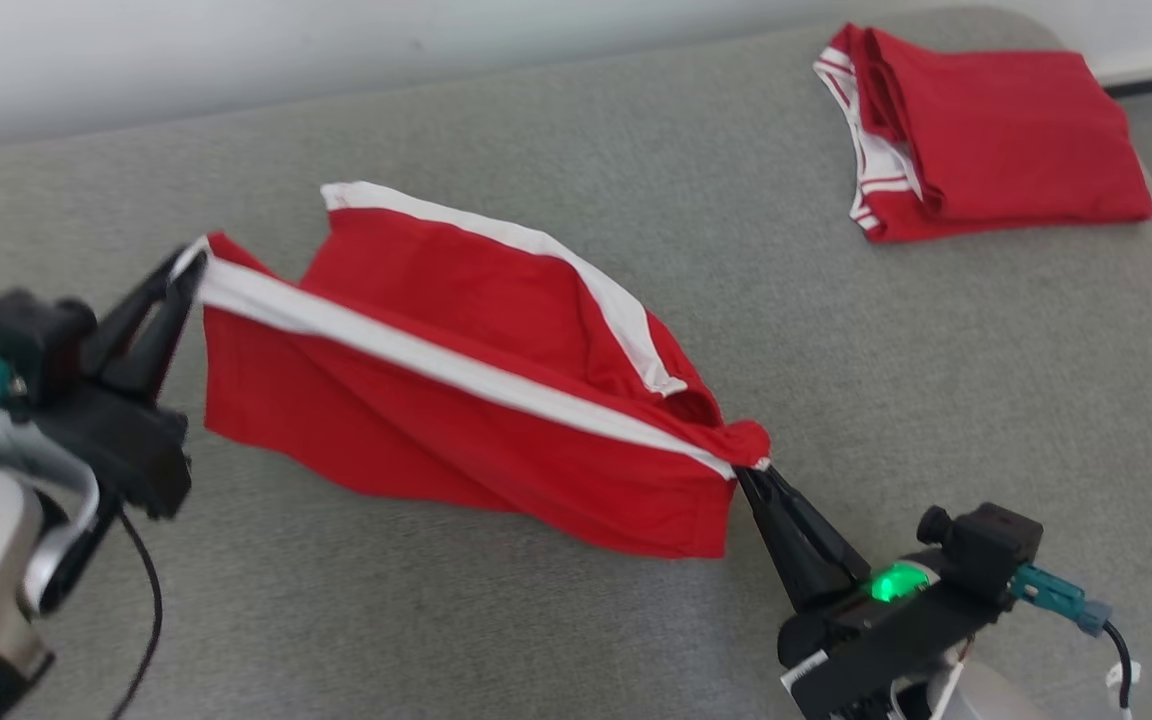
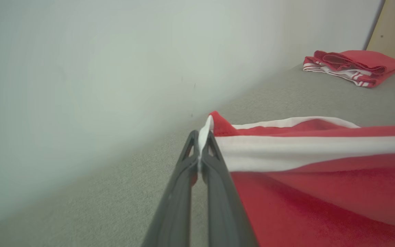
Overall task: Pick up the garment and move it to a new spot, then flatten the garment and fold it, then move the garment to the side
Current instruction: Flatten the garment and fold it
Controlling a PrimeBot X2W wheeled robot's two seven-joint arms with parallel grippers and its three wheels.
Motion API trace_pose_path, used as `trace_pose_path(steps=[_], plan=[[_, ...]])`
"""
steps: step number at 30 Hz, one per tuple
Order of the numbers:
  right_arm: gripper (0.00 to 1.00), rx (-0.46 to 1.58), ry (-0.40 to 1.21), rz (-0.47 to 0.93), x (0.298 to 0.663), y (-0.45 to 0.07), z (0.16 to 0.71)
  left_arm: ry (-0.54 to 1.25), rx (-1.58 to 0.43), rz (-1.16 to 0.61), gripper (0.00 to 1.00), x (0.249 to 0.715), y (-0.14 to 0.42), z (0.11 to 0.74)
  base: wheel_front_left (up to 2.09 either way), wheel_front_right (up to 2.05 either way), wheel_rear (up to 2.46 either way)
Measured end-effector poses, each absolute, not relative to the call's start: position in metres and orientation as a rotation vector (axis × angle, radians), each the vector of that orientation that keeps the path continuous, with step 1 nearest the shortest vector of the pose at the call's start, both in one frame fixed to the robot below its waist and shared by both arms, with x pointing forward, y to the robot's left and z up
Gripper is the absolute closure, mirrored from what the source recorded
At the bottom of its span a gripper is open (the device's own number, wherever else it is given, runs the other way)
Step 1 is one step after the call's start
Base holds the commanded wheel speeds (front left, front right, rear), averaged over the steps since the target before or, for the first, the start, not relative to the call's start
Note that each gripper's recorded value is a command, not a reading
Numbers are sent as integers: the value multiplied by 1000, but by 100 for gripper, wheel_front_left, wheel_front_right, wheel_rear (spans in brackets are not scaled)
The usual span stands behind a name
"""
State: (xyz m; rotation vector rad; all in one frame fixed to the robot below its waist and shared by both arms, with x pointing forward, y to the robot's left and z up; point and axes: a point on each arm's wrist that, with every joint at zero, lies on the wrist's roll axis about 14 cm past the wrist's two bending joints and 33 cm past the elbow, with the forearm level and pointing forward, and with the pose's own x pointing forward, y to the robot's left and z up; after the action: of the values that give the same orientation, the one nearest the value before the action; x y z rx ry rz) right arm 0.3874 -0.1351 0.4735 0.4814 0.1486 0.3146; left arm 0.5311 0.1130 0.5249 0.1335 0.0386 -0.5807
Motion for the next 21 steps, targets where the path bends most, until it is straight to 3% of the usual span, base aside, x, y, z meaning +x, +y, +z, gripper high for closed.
trace_pose_path(steps=[13, 21], plan=[[100, 469, 156, 206, 427, -147, 450, 159, 227, -675, 100, 612, 70, 491, 0, 0, 0], [100, 442, 191, 187, 442, -144, 432, 269, 257, -693, 100, 635, 58, 443, 0, 0, 0]])
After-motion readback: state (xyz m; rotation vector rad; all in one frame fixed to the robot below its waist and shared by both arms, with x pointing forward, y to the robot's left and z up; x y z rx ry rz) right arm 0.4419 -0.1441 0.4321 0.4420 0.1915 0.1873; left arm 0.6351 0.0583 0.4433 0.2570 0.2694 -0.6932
